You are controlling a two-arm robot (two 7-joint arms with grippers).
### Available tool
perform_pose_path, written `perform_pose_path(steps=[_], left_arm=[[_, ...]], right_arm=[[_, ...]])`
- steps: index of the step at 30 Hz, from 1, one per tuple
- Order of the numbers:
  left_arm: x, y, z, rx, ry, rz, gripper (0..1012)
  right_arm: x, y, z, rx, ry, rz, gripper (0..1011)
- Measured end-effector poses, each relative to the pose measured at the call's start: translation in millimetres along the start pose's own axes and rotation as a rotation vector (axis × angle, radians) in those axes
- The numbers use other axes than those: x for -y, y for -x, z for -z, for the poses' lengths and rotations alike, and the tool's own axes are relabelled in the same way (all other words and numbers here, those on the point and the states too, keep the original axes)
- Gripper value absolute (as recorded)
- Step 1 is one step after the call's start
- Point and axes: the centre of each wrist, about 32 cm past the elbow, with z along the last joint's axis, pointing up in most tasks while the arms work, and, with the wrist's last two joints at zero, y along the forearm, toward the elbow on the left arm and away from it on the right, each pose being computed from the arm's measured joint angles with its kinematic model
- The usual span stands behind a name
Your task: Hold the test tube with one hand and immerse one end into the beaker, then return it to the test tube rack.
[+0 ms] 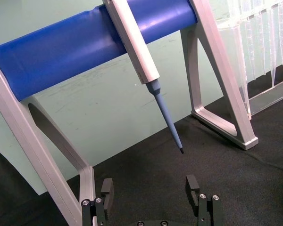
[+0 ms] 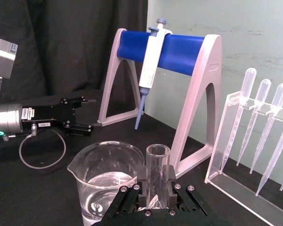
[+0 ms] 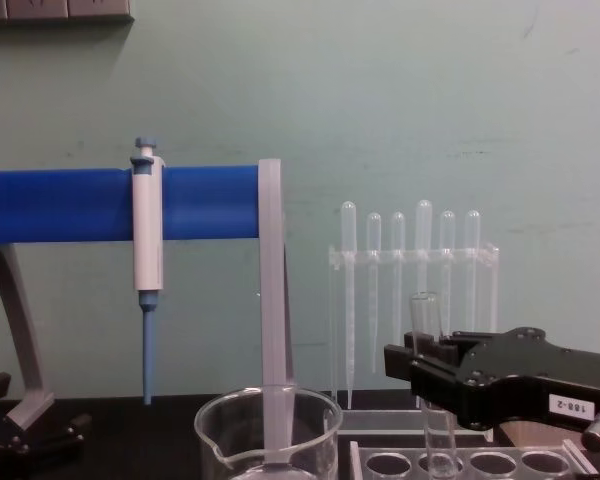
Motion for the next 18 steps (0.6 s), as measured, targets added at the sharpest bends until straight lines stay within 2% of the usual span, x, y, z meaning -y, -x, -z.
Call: perform_pose_path(steps=[4, 6, 14, 17, 18], left_arm=[[0.0, 0.0, 0.0, 0.000, 0.000, 0.000, 1000], [0.0, 0.0, 0.0, 0.000, 0.000, 0.000, 1000], [0.0, 0.0, 0.0, 0.000, 0.000, 0.000, 1000], [0.0, 0.0, 0.0, 0.000, 0.000, 0.000, 1000], [0.0, 0.0, 0.0, 0.000, 0.000, 0.000, 1000]], right_arm=[[0.7, -0.5, 0.2, 0.002, 0.007, -0.001, 227], [1.0, -0.5, 0.1, 0.003, 0.010, -0.001, 269], [6.7, 1.4, 0.2, 0.002, 0.027, 0.004, 528], [19.1, 3.7, 1.5, -0.007, 0.037, 0.021, 600], [23.4, 3.9, 1.5, -0.009, 0.040, 0.028, 669]])
